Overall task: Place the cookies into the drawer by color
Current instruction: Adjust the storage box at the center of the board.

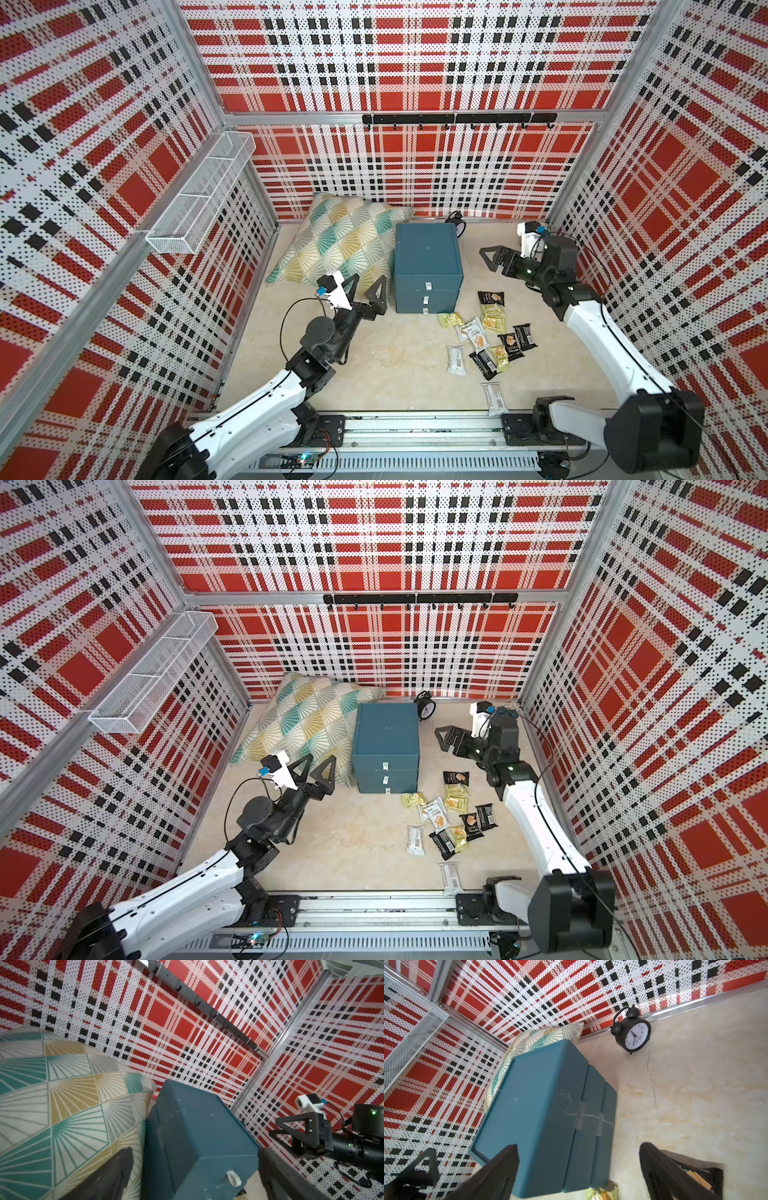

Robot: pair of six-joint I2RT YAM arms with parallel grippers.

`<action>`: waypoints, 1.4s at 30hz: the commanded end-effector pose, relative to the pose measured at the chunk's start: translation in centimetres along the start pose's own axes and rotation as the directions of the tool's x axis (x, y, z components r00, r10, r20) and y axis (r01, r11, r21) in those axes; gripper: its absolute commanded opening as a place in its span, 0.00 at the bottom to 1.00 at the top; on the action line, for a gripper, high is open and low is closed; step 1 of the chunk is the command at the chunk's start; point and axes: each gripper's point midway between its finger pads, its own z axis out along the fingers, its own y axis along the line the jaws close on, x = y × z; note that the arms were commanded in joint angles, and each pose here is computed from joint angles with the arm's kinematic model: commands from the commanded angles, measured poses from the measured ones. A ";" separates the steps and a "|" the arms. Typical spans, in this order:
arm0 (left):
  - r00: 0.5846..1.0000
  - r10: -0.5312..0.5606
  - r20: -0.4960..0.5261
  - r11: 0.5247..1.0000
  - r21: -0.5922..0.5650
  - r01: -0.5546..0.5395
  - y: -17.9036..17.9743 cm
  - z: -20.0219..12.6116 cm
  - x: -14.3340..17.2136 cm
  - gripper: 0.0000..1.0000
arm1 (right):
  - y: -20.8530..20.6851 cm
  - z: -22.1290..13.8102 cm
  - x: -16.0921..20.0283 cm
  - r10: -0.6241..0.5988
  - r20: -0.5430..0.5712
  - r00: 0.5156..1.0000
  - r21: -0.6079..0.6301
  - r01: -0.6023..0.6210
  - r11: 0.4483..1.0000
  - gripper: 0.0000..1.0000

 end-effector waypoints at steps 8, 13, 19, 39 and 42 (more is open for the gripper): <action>0.992 -0.126 -0.031 0.992 0.022 0.126 1.7 0.3 1.0 0.99 | 1.4 6.7 1.1 0.001 -0.207 0.978 -0.065 -0.015 0.998 0.93; 0.995 -0.097 -0.018 0.994 0.039 0.098 1.4 -0.1 0.5 0.99 | 2.9 10.8 1.9 -0.020 -0.283 0.959 -0.110 -0.012 0.994 0.89; 0.995 -0.091 -0.036 0.995 0.027 0.092 1.7 0.3 1.0 0.99 | 5.6 15.2 2.5 -0.081 -0.346 0.935 -0.159 0.027 0.987 0.86; 0.985 -0.166 -0.049 0.985 0.038 0.168 3.1 0.2 1.1 1.00 | 9.9 14.0 -2.2 -0.232 -0.191 0.954 0.019 0.240 0.971 0.99; 0.985 -0.153 -0.076 0.984 0.076 0.159 1.6 0.5 1.6 1.00 | 9.5 10.3 -2.4 -0.251 -0.140 0.958 0.063 0.262 0.963 1.00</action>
